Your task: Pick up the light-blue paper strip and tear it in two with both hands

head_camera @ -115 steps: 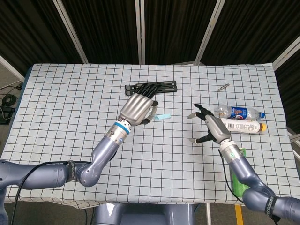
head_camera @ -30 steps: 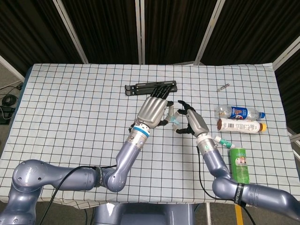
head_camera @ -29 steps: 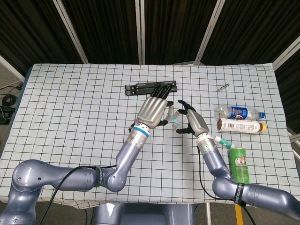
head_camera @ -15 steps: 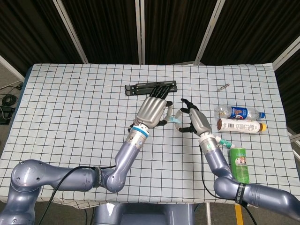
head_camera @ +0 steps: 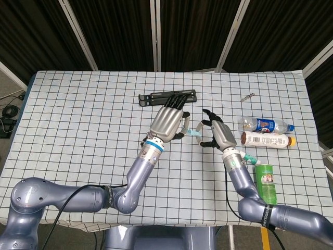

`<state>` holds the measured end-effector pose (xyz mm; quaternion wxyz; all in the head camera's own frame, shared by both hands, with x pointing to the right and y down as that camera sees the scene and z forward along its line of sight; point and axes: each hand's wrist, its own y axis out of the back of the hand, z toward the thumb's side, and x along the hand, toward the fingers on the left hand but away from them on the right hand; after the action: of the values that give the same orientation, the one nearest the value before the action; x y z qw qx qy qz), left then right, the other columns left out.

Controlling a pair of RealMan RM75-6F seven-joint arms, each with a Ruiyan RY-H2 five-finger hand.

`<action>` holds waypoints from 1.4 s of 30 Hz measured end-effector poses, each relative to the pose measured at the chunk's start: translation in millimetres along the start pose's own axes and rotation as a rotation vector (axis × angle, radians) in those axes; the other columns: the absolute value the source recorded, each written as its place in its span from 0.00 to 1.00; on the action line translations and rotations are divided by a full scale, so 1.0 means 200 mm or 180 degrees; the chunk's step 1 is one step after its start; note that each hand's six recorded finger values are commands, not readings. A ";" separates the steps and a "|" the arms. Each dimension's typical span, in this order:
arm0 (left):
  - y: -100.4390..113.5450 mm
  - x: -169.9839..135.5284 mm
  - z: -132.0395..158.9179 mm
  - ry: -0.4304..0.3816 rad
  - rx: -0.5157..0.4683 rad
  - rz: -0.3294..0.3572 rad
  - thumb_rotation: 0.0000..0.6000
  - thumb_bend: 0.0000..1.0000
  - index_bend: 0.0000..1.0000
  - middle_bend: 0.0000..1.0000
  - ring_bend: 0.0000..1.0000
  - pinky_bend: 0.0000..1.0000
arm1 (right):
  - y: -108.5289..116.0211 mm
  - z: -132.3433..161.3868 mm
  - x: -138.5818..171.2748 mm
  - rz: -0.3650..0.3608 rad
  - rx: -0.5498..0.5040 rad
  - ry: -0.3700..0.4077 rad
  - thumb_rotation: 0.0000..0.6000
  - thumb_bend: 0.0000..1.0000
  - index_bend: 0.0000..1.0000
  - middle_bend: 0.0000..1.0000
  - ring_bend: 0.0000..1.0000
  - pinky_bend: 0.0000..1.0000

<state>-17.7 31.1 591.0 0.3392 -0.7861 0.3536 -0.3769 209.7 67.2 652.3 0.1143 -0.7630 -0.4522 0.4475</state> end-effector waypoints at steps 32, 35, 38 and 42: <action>0.00 -0.01 -0.03 0.0086 -0.0039 -0.0026 1.00 0.63 0.91 0.00 0.00 0.00 | 0.03 0.01 0.02 -0.0071 0.0047 0.0065 1.00 0.36 0.58 0.05 0.00 0.00; 0.00 0.00 -0.02 0.0081 -0.0061 -0.0031 1.00 0.63 0.91 0.00 0.00 0.00 | 0.03 0.02 0.02 -0.0059 0.0043 0.0072 1.00 0.39 0.60 0.06 0.00 0.00; 0.00 0.00 -0.02 0.0074 -0.0061 -0.0033 1.00 0.63 0.91 0.00 0.00 0.00 | 0.03 0.02 0.02 -0.0052 0.0023 0.0082 1.00 0.41 0.63 0.07 0.00 0.00; 0.00 0.00 -0.01 0.0071 -0.0060 -0.0030 1.00 0.63 0.91 0.00 0.00 0.00 | 0.03 0.03 0.02 -0.0052 0.0027 0.0098 1.00 0.42 0.69 0.08 0.00 0.00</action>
<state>-20.5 31.0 591.8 0.3261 -0.7866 0.3572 -0.3838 208.8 66.1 643.2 0.1281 -0.7656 -0.4547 0.4367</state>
